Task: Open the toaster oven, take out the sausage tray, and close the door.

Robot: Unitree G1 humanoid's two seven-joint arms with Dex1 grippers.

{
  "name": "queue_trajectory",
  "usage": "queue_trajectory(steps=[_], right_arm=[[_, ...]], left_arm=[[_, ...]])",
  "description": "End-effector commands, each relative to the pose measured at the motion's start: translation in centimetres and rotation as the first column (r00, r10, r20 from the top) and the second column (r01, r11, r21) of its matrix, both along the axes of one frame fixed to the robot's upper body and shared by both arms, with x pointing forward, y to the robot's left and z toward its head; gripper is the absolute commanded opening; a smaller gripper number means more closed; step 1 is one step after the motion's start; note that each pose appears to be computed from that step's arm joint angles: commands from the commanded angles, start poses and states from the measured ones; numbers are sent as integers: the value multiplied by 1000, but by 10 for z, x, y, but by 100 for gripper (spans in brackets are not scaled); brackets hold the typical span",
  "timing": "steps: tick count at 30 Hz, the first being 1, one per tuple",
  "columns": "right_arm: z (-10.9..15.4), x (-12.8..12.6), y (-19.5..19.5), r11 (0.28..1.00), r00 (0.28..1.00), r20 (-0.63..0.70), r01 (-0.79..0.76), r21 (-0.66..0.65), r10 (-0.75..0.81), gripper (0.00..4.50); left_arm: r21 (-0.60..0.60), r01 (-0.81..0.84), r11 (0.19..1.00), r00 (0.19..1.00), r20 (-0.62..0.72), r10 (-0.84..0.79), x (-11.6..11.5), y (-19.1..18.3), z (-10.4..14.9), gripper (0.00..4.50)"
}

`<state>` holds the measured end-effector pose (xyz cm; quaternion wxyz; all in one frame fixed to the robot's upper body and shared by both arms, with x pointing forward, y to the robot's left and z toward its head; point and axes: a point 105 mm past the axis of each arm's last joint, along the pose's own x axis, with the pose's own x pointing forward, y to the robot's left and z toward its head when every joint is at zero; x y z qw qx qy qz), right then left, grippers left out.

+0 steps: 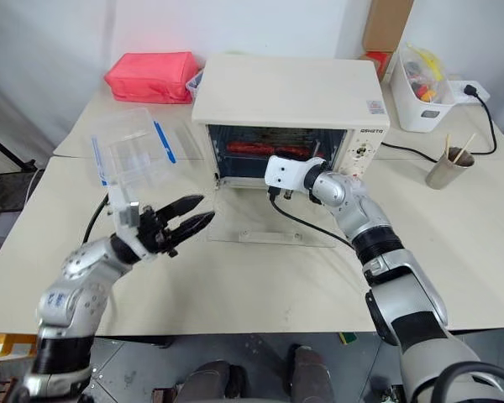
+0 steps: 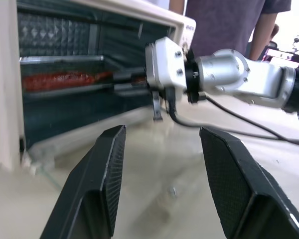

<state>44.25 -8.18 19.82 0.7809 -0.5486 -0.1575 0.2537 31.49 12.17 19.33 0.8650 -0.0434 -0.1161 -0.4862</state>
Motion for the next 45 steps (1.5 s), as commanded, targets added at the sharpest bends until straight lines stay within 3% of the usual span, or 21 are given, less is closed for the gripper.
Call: queue_trajectory(steps=[1,5,11,19,36,45], right_arm=[[24,2,1,998,996,88,4,65,-10,1],[33,-1,4,999,991,132,-12,46,6,1],[36,-10,9,998,987,145,-64,0,63,1],[29,-42,9,989,978,145,-148,-28,150,1],[14,-120,-5,983,980,103,-163,-80,170,1],[-8,-153,-11,983,987,36,-155,-94,159,1]], left_arm=[[-21,30,999,998,56,-29,22,-11,20,250],[-49,22,999,997,76,-19,53,-18,42,250],[-84,38,996,994,102,-29,72,-16,65,250],[-88,71,994,995,73,-65,76,-4,66,250],[-142,66,988,998,-12,-68,90,4,58,250],[-185,79,980,988,-115,-101,78,22,47,250]])
